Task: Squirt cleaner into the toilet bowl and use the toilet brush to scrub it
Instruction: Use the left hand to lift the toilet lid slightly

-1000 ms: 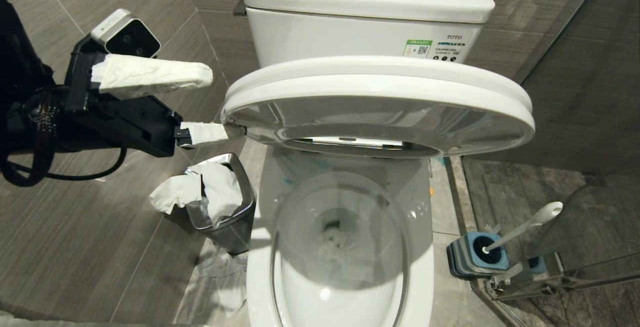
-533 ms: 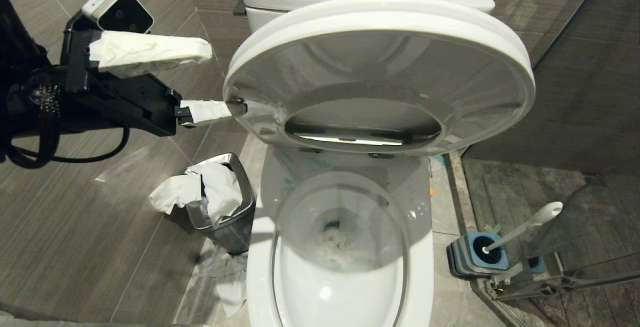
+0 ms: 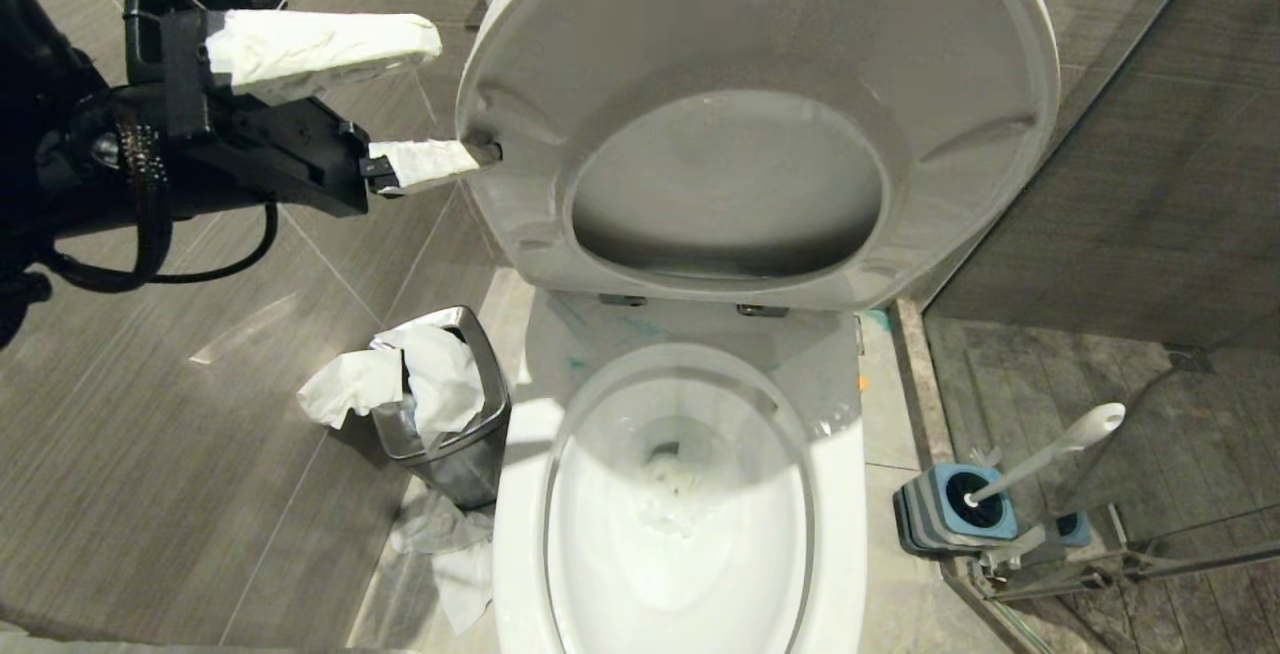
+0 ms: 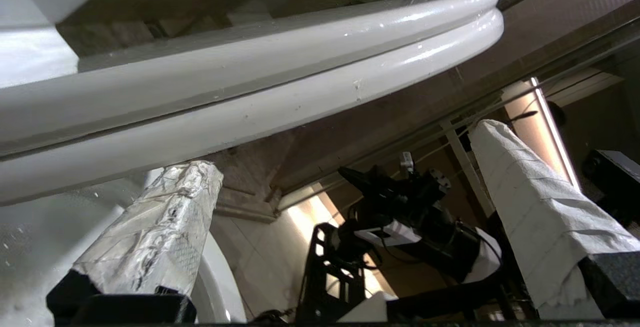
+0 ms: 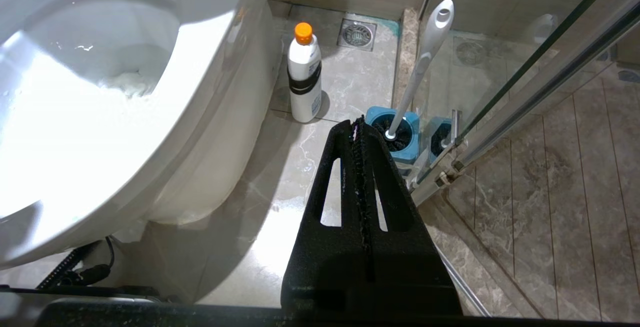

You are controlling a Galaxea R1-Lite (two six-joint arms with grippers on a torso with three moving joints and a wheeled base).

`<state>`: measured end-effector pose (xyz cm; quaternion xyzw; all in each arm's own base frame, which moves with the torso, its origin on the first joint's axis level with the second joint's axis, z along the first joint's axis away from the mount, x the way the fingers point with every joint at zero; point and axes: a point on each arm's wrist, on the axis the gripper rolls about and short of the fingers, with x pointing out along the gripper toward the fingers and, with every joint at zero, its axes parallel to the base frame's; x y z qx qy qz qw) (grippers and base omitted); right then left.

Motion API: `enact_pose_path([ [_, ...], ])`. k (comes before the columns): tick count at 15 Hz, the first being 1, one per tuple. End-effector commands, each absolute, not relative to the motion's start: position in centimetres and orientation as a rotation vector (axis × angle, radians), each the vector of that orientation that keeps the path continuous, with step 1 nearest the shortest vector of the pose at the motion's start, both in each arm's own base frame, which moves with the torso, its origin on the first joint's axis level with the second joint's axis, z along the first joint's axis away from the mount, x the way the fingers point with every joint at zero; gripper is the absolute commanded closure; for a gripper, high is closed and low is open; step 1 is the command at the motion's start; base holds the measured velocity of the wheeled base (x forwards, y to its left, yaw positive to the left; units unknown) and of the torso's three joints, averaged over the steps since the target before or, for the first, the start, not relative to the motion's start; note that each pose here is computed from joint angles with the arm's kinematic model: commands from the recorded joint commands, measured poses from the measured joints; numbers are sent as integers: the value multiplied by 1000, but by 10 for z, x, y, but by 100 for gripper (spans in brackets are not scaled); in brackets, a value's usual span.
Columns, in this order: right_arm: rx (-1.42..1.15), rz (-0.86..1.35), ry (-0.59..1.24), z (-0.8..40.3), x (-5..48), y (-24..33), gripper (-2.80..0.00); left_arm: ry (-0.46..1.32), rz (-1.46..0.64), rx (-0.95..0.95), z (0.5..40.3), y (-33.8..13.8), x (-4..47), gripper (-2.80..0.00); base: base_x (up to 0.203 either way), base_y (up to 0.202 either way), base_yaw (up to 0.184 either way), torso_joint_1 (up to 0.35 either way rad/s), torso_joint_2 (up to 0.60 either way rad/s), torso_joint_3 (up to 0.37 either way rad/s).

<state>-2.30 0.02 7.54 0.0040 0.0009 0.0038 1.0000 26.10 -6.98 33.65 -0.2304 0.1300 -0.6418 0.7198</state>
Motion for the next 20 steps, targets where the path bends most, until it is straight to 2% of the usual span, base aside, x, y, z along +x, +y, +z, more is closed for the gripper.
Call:
enact_pose_path([
  [1, 8, 8, 3, 75, -23, 0, 0, 252, -1406, -507, 332, -73, 274, -280, 0, 0, 0, 0, 0, 0],
  [11, 8, 8, 3, 75, -23, 0, 0, 48, -1271, -529, 306, -103, 328, -280, 0, 0, 0, 0, 0, 0],
  [20, 8, 8, 3, 75, -23, 0, 0, -94, -1126, -465, 290, -125, 372, -280, 0, 0, 0, 0, 0, 0],
])
